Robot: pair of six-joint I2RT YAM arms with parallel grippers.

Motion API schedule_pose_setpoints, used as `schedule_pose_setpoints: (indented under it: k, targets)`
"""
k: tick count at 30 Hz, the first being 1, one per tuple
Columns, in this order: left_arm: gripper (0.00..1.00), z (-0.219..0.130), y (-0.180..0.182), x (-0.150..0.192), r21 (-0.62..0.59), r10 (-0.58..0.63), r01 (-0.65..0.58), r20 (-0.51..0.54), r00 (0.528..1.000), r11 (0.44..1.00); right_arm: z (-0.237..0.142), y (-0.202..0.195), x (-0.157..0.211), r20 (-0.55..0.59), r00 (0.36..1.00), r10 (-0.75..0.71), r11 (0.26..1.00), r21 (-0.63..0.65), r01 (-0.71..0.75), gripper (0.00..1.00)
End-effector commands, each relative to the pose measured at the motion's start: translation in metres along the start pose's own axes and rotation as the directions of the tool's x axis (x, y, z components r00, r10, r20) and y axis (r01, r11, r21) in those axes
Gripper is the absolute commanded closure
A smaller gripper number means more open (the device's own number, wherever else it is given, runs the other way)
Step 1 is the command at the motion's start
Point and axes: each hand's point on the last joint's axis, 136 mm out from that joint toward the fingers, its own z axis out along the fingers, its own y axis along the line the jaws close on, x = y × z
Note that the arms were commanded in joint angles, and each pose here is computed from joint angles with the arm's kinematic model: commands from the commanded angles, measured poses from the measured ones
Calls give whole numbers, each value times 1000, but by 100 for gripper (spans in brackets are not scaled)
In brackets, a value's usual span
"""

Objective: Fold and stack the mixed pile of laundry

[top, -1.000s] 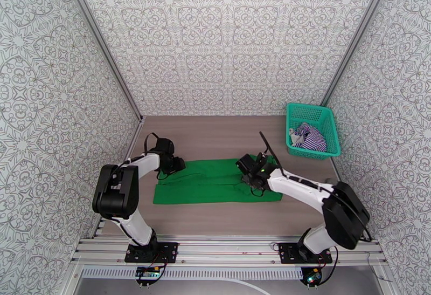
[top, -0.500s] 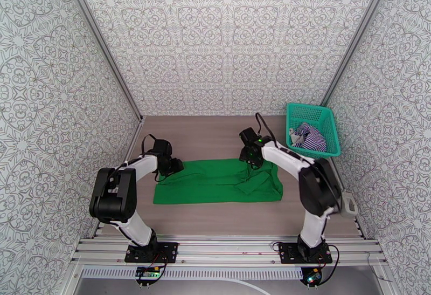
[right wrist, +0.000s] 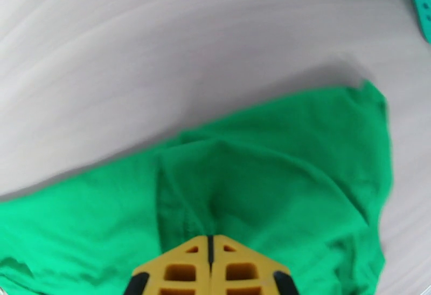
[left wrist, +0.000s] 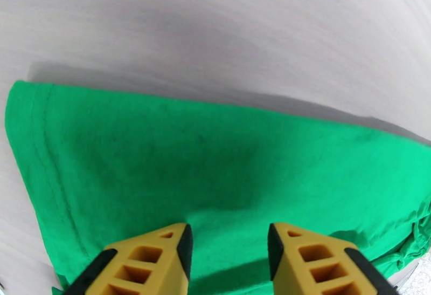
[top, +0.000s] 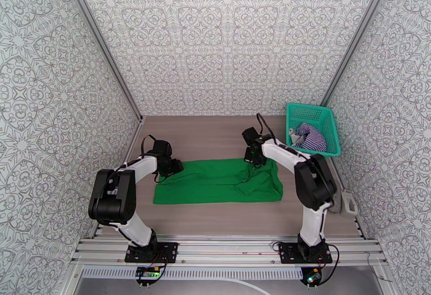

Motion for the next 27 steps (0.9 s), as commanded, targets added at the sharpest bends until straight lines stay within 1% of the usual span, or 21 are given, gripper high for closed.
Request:
schedule_pose_setpoints:
  k: [1,5,7,10,12,13,14,15,16,18,21,25,27]
  targets:
    - [56,4,0,2,22,0,0,-3,1000,1000,-24,-14,2,52,995,82,996,-39,-80,100]
    - [56,5,-5,3,49,2,-2,-11,1000,999,-35,-28,20,58,986,156,984,-94,-150,100]
    - [56,5,-5,3,50,3,-2,-13,1000,999,-38,-34,29,48,982,185,979,-99,-180,100]
    - [56,5,-6,2,53,2,-1,-10,1000,999,-40,-45,40,67,961,267,958,-127,-257,100]
    - [56,6,-6,3,55,2,-1,-12,1000,998,-36,-58,49,80,948,309,947,-118,-299,100]
    - [56,6,-7,3,58,3,-2,-12,1000,998,-34,-65,53,86,943,322,944,-106,-313,90]
    - [56,6,-8,3,59,4,-4,-12,1000,998,-31,-72,58,85,941,328,943,-88,-321,76]
    - [56,6,-8,4,59,7,-6,-14,1000,998,-30,-76,62,81,942,325,945,-71,-320,69]
    - [56,6,-8,4,60,9,-8,-14,1000,998,-29,-79,65,73,946,317,948,-60,-313,65]
    - [56,3,-9,4,58,13,-12,-11,1000,998,-29,-82,72,53,955,293,956,-48,-290,62]
    - [56,-4,-9,3,51,18,-18,2,1000,999,-35,-83,84,6,967,254,966,-58,-254,62]
    - [56,-18,-10,3,50,32,-34,25,999,998,-53,-89,96,-34,975,220,972,-76,-221,63]
    - [56,-24,-12,3,52,45,-47,29,999,998,-63,-86,96,-46,985,167,980,-98,-170,62]
